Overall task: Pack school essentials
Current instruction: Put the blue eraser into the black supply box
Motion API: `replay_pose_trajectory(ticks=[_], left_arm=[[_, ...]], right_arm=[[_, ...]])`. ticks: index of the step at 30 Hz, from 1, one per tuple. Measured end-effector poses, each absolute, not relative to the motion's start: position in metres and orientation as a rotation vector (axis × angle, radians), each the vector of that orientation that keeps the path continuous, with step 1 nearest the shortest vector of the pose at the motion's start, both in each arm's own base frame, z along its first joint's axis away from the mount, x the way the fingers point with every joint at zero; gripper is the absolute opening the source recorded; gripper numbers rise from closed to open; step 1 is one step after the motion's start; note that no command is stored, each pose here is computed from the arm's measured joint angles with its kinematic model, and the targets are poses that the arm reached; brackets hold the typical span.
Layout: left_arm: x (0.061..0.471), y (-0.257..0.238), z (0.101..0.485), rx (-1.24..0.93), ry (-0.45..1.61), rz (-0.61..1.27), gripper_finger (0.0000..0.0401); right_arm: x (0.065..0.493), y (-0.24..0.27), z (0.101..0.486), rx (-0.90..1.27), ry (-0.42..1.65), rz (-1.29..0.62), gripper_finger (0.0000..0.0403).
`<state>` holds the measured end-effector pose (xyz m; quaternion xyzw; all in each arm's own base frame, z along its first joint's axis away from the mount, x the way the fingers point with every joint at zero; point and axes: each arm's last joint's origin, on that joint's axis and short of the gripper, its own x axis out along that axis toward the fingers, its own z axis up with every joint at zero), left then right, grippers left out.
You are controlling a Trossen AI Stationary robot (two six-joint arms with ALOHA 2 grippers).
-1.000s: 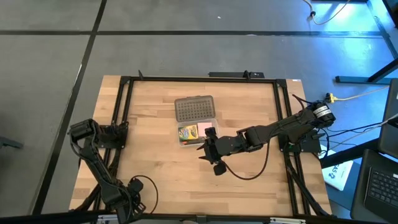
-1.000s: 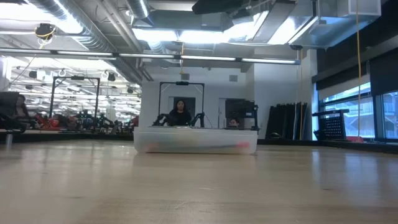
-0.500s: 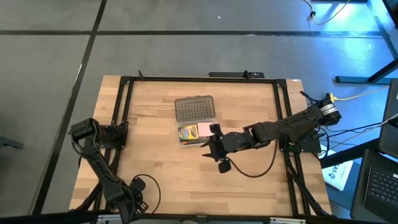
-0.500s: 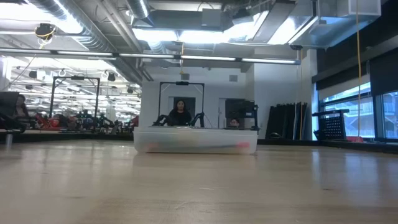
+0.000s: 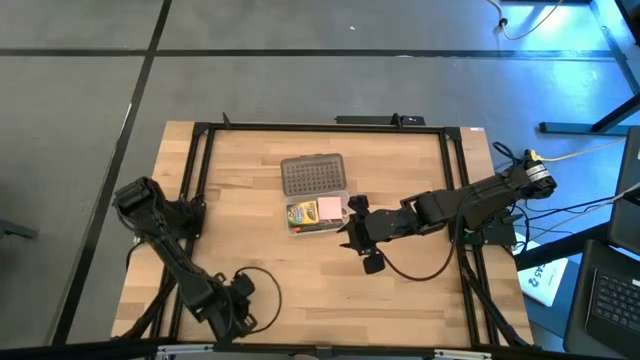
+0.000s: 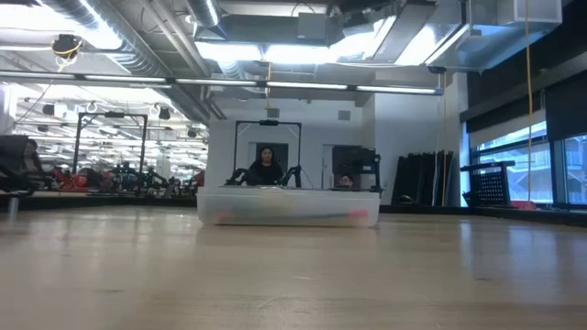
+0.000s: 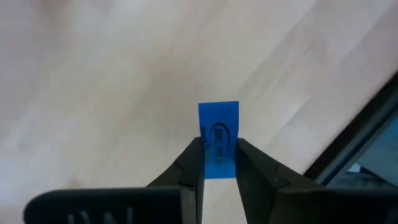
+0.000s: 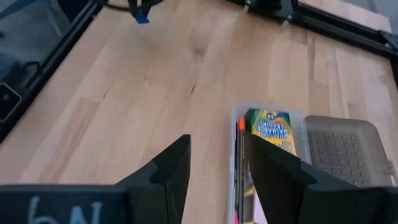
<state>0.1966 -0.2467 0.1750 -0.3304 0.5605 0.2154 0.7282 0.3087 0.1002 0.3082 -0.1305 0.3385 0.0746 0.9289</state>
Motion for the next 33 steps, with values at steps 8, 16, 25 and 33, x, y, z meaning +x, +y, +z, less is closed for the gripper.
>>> replay_pose_trajectory(ticks=[8,16,25,33], left_arm=[[0.230,-0.204,0.201,-0.563,1.142,0.362,0.0061],[0.271,-0.144,0.203,-0.244,1.115,0.312,0.0060],[0.306,-0.078,0.210,-0.052,1.058,0.248,0.0060],[0.317,-0.045,0.212,0.015,1.040,0.233,0.0060]], right_arm=[[0.308,0.100,0.307,-0.272,0.706,0.153,0.0159],[0.308,0.099,0.307,-0.285,0.710,0.129,0.0159],[0.307,0.099,0.307,-0.287,0.716,0.129,0.0159],[0.307,0.098,0.306,-0.291,0.728,0.126,0.0159]])
